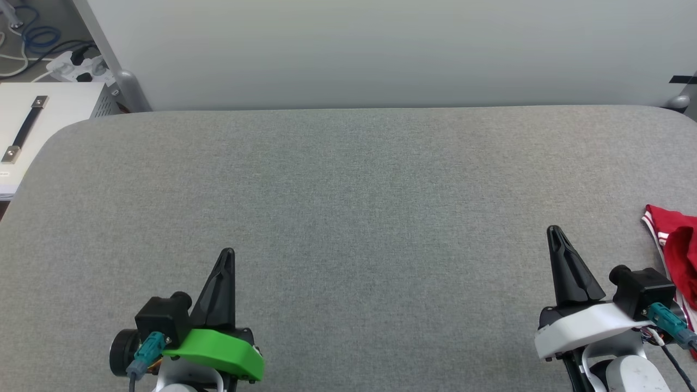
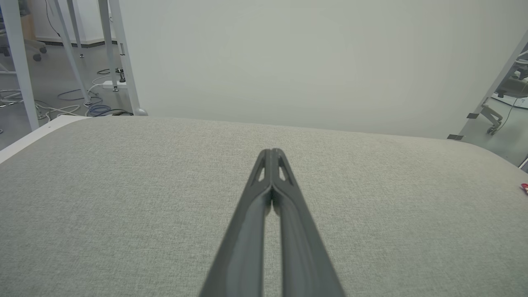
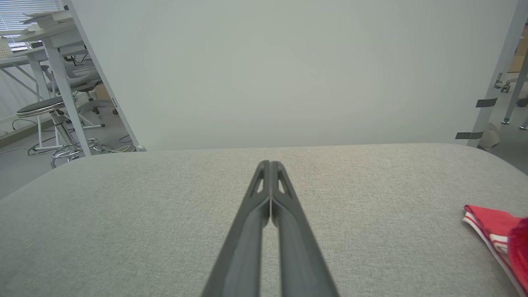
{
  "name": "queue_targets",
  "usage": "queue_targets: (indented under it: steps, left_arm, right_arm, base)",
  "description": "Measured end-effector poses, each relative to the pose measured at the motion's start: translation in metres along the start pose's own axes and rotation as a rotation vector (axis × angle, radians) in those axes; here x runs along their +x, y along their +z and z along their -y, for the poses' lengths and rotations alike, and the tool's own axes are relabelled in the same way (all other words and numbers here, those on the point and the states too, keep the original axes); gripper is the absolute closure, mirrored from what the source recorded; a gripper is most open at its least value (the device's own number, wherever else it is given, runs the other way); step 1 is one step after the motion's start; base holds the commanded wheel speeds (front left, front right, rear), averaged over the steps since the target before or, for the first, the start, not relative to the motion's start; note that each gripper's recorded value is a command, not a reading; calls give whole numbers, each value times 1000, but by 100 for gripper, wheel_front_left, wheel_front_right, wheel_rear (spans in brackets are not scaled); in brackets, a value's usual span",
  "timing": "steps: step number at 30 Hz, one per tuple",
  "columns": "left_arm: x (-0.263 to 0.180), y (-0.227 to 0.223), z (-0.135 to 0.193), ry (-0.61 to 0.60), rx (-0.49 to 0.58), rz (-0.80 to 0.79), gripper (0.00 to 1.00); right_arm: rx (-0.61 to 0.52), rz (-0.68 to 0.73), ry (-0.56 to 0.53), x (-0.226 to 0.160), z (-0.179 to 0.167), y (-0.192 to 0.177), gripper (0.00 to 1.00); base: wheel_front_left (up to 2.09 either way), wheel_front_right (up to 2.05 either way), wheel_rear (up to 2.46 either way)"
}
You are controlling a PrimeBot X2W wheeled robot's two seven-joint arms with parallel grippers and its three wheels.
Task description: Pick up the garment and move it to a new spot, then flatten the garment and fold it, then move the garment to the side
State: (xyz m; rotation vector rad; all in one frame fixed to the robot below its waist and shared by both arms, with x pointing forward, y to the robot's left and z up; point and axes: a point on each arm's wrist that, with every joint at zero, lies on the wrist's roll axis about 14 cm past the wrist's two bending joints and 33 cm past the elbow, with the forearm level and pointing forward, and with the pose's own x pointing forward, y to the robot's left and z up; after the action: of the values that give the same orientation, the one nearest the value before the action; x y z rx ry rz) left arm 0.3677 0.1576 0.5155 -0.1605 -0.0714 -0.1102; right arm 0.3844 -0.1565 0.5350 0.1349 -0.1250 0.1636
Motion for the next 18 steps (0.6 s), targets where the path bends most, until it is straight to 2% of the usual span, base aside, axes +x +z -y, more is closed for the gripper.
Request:
queue_targets:
  steps: [18]
  left_arm:
    - [0, 1, -4, 17, 42, -18, 100]
  right_arm:
    - [-33, -21, -1, -1, -1, 0, 100]
  base:
    - [0, 0, 0]
